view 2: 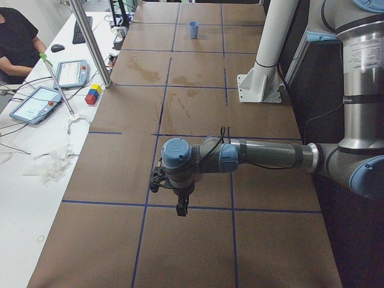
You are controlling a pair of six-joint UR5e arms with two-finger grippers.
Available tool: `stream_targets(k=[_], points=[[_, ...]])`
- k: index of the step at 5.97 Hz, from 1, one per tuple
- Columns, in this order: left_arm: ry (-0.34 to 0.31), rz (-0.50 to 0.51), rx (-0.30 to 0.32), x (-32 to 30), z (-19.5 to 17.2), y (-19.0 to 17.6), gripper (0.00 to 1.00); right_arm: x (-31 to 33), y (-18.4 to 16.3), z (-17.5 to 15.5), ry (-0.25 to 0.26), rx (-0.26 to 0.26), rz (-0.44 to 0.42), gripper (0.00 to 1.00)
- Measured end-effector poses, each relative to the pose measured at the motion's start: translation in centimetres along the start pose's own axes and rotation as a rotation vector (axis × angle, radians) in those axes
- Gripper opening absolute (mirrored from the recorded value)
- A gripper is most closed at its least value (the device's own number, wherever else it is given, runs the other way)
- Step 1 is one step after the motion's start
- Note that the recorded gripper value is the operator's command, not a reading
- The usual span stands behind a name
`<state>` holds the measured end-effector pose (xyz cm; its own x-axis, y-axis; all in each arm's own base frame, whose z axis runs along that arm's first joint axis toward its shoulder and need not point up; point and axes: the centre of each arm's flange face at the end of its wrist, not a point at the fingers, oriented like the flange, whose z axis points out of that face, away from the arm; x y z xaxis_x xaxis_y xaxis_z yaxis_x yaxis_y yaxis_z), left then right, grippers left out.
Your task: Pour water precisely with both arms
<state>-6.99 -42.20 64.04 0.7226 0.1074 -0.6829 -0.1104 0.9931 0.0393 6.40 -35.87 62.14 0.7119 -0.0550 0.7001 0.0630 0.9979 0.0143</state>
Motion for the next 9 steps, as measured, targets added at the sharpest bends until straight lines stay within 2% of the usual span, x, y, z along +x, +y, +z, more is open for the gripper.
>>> stream_targets(k=[2,5,7,9], points=[[0.008,0.016,0.016,0.7,-0.6,-0.1,1.0,0.0,0.0,0.0,0.0,0.0,0.001,1.0],[0.101,0.045,0.039,4.8,0.3,-1.8,1.0,-0.7,-0.2,-0.7,0.001,0.015,-0.016,1.0],[0.127,-0.097,0.052,10.0,4.4,-3.7,1.0,-1.1,-0.6,-1.0,0.0,0.023,-0.03,1.0],[0.148,-0.166,0.036,13.6,8.8,-4.8,1.0,-1.6,-0.7,-1.5,-0.001,0.033,-0.042,1.0]])
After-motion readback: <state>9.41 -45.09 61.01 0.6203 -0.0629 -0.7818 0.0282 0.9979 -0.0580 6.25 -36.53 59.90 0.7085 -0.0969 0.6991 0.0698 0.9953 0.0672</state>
